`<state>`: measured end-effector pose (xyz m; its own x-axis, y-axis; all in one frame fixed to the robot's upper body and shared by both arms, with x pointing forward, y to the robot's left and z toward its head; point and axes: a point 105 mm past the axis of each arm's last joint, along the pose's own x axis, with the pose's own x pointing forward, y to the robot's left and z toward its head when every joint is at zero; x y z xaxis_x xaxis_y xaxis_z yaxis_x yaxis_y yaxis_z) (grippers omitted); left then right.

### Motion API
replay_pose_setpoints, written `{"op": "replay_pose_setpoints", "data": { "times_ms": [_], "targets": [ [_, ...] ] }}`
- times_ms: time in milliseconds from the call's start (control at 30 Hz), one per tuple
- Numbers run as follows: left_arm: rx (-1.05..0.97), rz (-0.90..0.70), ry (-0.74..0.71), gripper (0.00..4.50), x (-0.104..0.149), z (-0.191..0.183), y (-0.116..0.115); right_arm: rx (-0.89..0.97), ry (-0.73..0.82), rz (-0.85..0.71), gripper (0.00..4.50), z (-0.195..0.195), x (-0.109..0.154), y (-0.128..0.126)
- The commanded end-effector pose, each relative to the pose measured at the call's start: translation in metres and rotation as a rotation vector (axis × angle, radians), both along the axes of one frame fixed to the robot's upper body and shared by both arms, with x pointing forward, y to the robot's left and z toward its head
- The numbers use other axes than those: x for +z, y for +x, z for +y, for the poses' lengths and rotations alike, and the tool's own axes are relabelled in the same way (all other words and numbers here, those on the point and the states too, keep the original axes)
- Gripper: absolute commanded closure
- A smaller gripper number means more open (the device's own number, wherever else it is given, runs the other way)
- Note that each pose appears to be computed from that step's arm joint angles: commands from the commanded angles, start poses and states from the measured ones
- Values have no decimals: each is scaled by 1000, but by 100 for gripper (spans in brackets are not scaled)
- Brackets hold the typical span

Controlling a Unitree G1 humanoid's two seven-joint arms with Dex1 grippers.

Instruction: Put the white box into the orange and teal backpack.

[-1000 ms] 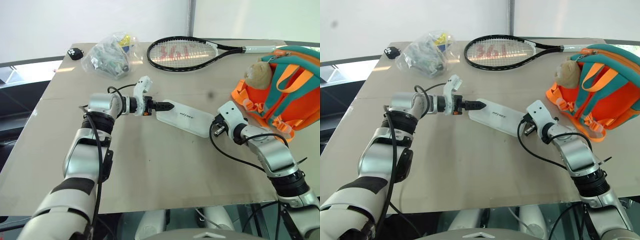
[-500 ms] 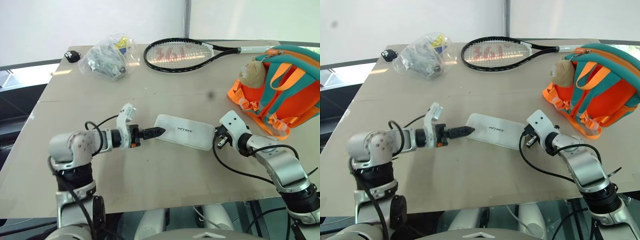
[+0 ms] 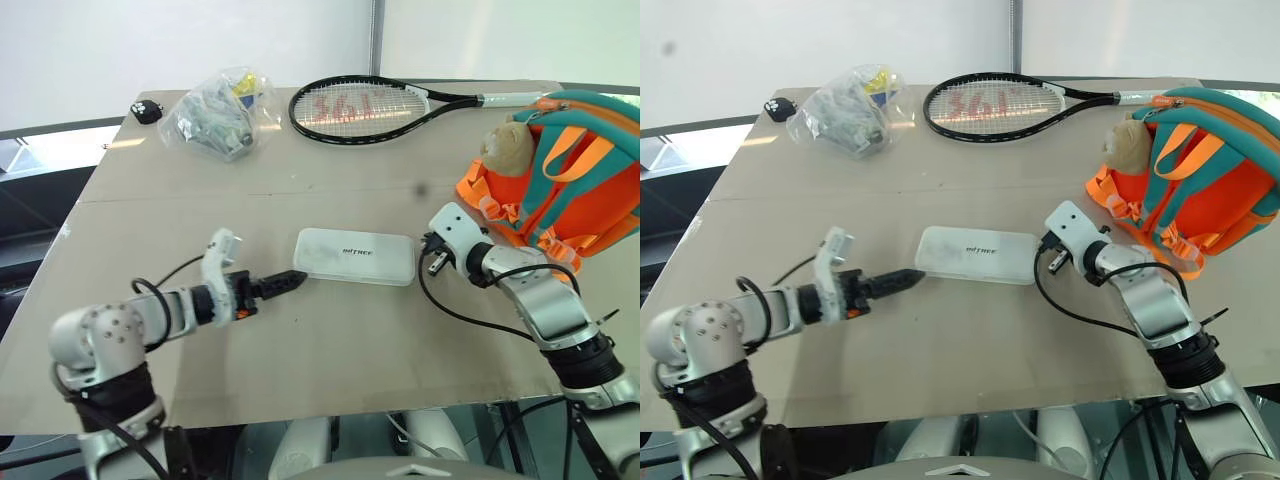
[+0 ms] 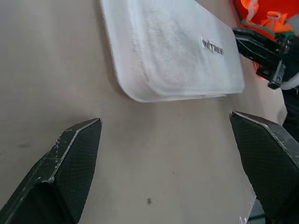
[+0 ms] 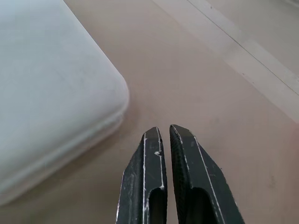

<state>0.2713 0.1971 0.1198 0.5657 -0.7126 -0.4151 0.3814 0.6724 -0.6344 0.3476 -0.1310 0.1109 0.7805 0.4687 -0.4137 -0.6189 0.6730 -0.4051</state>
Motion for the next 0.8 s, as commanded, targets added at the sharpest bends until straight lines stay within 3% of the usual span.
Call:
{"op": "replay_pose_setpoints", "data": {
  "times_ms": [33,300,467,800],
  "targets": [
    [-34,-14,-10,0,16,18,8,7,17,-57,437,-12,20,-5],
    [-125,43,-28,0,22,13,37,39,36,-32,437,-7,23,-17],
    [-188,104,-33,0,11,-4,57,91,32,8,437,9,13,-23],
    [-286,155,-90,0,-6,-28,62,174,-36,25,437,38,-1,-14]
  ]
}}
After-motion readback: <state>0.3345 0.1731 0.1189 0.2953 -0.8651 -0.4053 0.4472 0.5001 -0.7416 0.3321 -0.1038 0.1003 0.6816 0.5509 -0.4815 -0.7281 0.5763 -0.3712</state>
